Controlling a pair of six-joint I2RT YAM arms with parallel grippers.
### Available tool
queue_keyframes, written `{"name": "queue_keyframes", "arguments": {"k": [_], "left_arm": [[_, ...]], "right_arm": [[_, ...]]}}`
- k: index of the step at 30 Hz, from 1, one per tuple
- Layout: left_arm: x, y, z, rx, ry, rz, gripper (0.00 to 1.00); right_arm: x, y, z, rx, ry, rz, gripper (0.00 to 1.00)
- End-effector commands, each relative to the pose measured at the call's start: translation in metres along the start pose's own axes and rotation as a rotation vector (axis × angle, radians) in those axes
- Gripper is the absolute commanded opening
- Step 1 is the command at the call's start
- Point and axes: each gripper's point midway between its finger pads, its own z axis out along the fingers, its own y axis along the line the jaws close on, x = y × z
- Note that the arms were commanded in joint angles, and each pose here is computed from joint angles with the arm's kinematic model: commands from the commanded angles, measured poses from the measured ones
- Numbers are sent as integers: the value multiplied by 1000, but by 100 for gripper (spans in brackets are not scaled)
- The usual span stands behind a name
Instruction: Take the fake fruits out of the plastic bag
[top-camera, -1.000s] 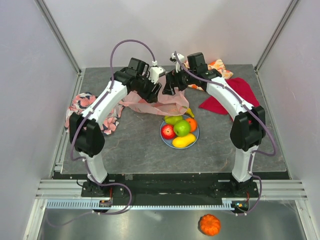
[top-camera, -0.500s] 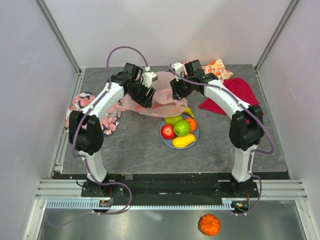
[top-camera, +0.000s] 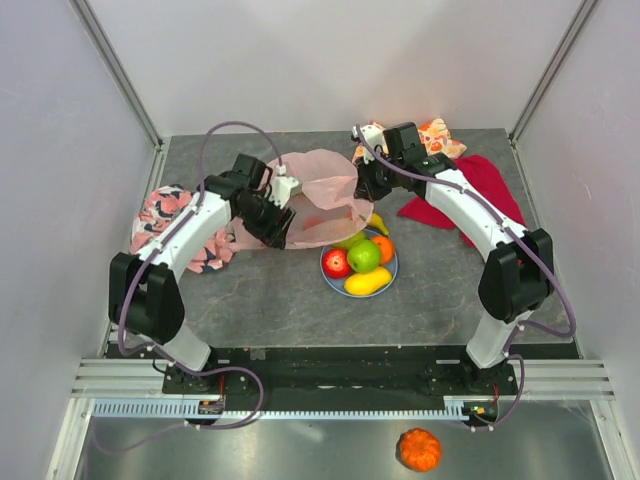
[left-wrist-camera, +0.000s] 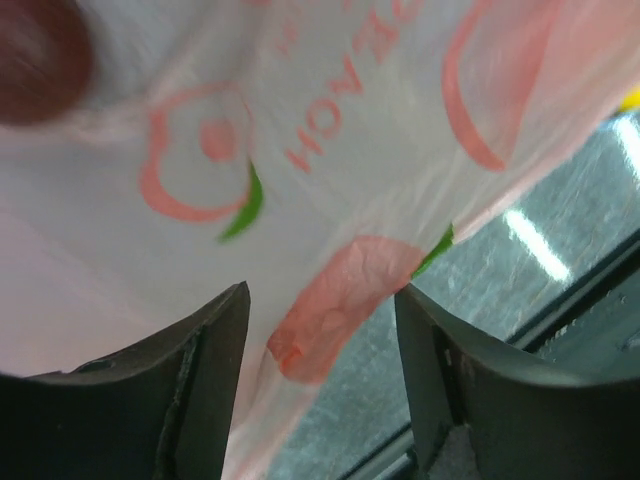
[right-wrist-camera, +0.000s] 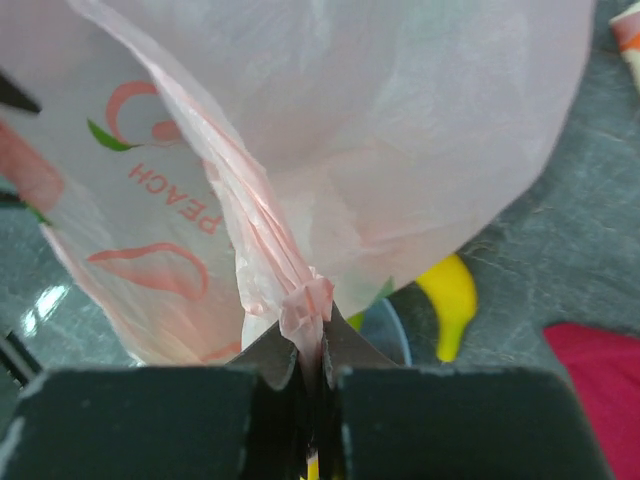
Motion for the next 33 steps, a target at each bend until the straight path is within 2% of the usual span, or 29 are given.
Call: {"name": "queue_keyframes", "arguments": {"k": [1, 2, 5, 9, 12, 14, 15, 17, 19, 20, 22, 23, 25, 27, 28, 30, 31, 32, 33], "left_arm": [[-79, 24, -17, -66, -188, 90, 71], [-97, 32, -13, -72, -195, 123, 72], [-116, 46, -6, -85, -192, 192, 74], [-124, 69, 23, -103, -143, 227, 74], [-158, 60, -7, -38, -258, 213, 73], [-161, 36, -28, 77, -258, 228, 74], [-157, 33, -30, 93, -232, 218, 74], [-133, 32, -30, 121, -150, 159, 66], [-82, 18, -30, 176, -51, 77, 58], [-65, 6, -32, 226, -44, 54, 57], [-20, -22, -28, 309, 9, 23, 59], [-21, -42, -45, 340, -53, 46, 60], [-22, -51, -50, 328, -87, 61, 66], [-37, -42, -52, 253, -110, 99, 66], [-66, -33, -65, 202, -181, 134, 66], [-93, -13, -62, 139, -202, 148, 66], [-125, -6, -80, 100, -276, 186, 66], [-137, -3, -83, 90, -296, 195, 66], [-144, 6, -68, 99, -274, 185, 67]], "right_arm": [[2, 16, 1, -58, -7, 24, 3], [1, 17, 1, -59, -9, 18, 4], [-3, 14, 1, -45, -17, 7, 5], [-3, 13, 0, -37, -19, -2, 6], [2, 11, -3, -23, -9, -14, 6], [4, 9, -8, -2, -8, -16, 6], [7, 9, -10, 4, -4, -16, 6], [8, 8, -11, 13, -4, -15, 5], [10, 6, -12, 18, -2, -13, 4], [10, 6, -12, 20, -4, -13, 4], [9, 5, -11, 22, -3, -17, 4], [9, 6, -10, 19, -2, -17, 4], [8, 7, -8, 8, -4, -16, 4], [8, 7, -5, 3, 0, -13, 4], [9, 6, -5, 3, 1, -11, 4], [9, 8, -5, -1, 0, -10, 4], [10, 8, -5, -3, 2, -9, 4], [10, 9, -6, -3, 1, -11, 4], [11, 9, -7, -1, 2, -10, 4]]}}
